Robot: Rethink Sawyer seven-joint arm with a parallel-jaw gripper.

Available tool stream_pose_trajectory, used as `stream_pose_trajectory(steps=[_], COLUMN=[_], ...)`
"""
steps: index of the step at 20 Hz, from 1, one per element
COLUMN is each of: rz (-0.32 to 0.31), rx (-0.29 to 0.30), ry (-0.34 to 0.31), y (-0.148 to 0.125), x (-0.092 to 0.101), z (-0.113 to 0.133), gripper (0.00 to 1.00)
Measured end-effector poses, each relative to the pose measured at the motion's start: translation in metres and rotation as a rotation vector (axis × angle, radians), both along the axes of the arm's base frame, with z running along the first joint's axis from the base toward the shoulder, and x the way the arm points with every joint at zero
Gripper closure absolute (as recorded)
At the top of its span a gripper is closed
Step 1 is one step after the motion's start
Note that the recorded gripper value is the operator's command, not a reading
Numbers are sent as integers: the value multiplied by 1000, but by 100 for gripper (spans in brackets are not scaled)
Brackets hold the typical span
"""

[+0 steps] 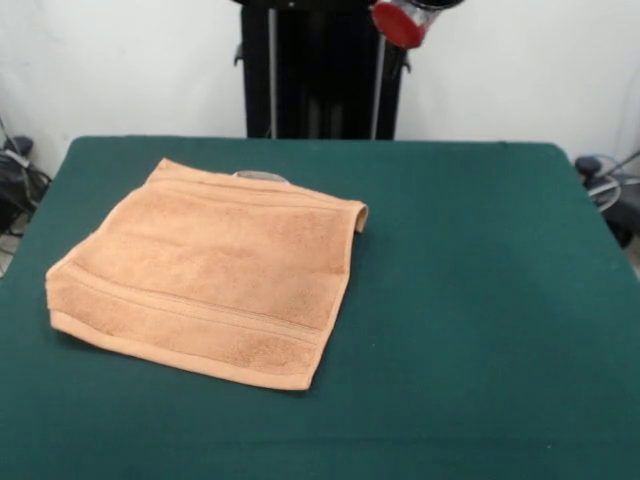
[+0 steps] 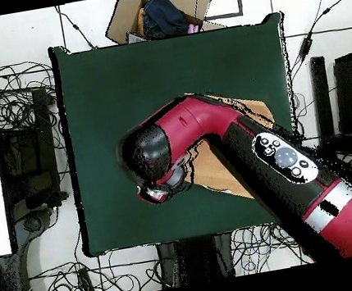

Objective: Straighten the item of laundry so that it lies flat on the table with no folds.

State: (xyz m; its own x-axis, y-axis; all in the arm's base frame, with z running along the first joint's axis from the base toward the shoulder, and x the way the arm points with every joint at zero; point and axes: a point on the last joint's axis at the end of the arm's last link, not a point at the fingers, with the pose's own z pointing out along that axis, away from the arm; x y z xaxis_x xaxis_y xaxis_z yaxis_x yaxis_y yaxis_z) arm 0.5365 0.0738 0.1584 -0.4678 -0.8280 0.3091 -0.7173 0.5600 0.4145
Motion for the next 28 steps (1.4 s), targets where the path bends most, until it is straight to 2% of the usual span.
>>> stream_pose_trajectory(steps=[8, 20, 28], rz=[-25, -70, -96], rx=[-41, -63, -96], ry=[-1, -67, -42], y=[10, -15, -26], x=[-25, -62, -93], z=[-19, -31, -47], gripper=[0, 0, 0])
